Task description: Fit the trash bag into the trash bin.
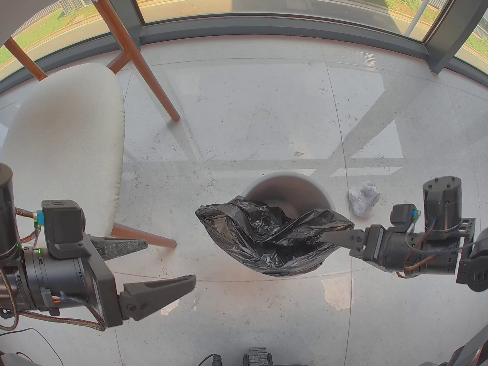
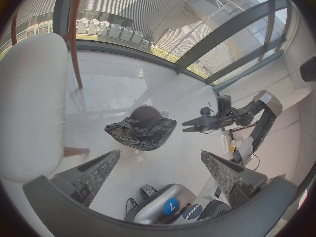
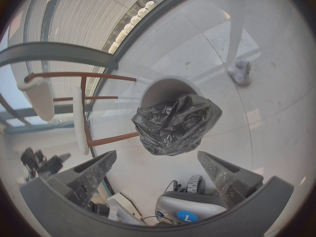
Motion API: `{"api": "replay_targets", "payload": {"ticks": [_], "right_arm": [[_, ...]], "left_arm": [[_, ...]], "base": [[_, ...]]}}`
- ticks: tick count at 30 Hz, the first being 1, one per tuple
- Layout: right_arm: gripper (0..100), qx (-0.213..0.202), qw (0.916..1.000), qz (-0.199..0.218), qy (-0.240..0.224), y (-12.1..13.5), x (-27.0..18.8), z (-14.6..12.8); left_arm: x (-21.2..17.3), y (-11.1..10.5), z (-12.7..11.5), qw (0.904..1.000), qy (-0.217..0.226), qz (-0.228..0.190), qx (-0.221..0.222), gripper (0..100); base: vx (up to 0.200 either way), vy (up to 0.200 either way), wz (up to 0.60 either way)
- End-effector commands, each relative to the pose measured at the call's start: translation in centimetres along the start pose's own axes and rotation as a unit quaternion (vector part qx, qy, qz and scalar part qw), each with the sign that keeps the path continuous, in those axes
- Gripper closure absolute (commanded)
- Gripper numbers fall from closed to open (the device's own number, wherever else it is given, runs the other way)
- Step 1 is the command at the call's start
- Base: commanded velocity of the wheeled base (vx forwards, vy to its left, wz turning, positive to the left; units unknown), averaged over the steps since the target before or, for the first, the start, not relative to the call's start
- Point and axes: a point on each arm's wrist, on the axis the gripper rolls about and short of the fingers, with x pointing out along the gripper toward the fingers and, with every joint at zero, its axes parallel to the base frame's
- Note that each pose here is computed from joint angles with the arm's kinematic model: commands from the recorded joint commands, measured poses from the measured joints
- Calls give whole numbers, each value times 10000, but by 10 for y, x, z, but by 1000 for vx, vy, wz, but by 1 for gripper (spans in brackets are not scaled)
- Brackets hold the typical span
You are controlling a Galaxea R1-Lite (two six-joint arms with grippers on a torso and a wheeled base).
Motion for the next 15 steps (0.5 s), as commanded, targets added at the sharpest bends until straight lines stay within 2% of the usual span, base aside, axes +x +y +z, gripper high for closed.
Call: {"api": "replay_targets", "payload": {"ticks": [1, 8, 11, 15], "right_arm": [[0, 358, 9992, 186, -45, 19, 23, 13], [0, 850, 9952, 466, 126, 43, 42, 10], [0, 1220, 9912, 479, 172, 48, 54, 12], [0, 1903, 9808, 126, 405, 45, 69, 12]], "left_arm": [[0, 0, 1, 10000, -24, 5, 10, 0], [-2, 0, 0, 10000, -42, 16, 19, 0], [-3, 0, 0, 10000, -51, 22, 19, 0], [-3, 3, 1, 9998, -86, 188, -6, 0]], "base": [[0, 0, 0], [0, 0, 0], [0, 0, 0], [0, 0, 0]]}}
